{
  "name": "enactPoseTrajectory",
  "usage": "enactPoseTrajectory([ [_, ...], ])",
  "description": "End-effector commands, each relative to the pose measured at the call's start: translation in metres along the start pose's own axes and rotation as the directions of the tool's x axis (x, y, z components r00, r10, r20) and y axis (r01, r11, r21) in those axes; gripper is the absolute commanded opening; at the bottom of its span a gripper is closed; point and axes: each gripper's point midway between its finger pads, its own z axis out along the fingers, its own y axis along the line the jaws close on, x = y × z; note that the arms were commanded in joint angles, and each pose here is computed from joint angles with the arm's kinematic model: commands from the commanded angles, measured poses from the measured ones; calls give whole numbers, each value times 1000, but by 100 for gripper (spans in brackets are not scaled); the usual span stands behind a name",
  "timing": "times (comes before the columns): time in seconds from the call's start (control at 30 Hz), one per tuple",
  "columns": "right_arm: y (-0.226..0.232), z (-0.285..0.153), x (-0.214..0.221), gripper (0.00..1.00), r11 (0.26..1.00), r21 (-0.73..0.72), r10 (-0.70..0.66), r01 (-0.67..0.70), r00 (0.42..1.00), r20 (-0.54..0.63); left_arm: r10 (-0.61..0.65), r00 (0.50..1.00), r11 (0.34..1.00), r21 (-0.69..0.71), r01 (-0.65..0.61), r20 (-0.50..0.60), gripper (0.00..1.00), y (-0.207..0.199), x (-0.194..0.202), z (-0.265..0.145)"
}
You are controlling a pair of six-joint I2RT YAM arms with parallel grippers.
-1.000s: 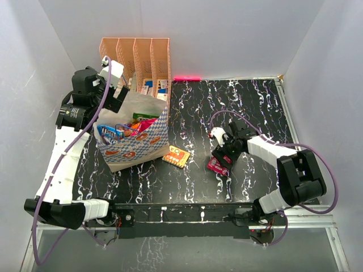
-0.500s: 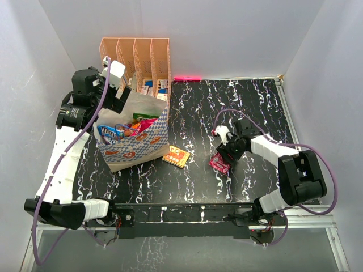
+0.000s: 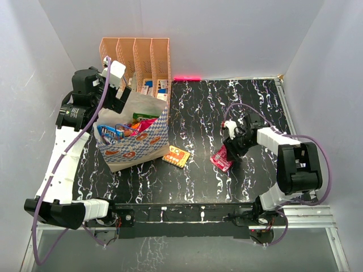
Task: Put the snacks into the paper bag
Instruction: Pick up the snack from the center of the board.
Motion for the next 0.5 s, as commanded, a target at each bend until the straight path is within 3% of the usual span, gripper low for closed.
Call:
enactPoseTrajectory([
  [0.0, -4, -5, -6, 49, 997, -61, 39, -37, 999, 32, -2, 999, 1000, -11, 3, 38, 98, 5, -9, -14],
  [0.13, -5, -5, -5, 45, 995, -81, 61, -58, 997, 36, 1, 999, 1000, -13, 0, 34, 98, 5, -7, -13],
  [0.37, -3, -6, -5, 56, 993, -96, 70, -66, 997, 38, 3, 999, 1000, -14, -2, 37, 98, 5, -8, -14],
  [0.47, -8, -9, -2, 56, 990, -101, 99, -95, 994, 45, 4, 999, 1000, -11, -3, 36, 98, 4, -7, -13],
])
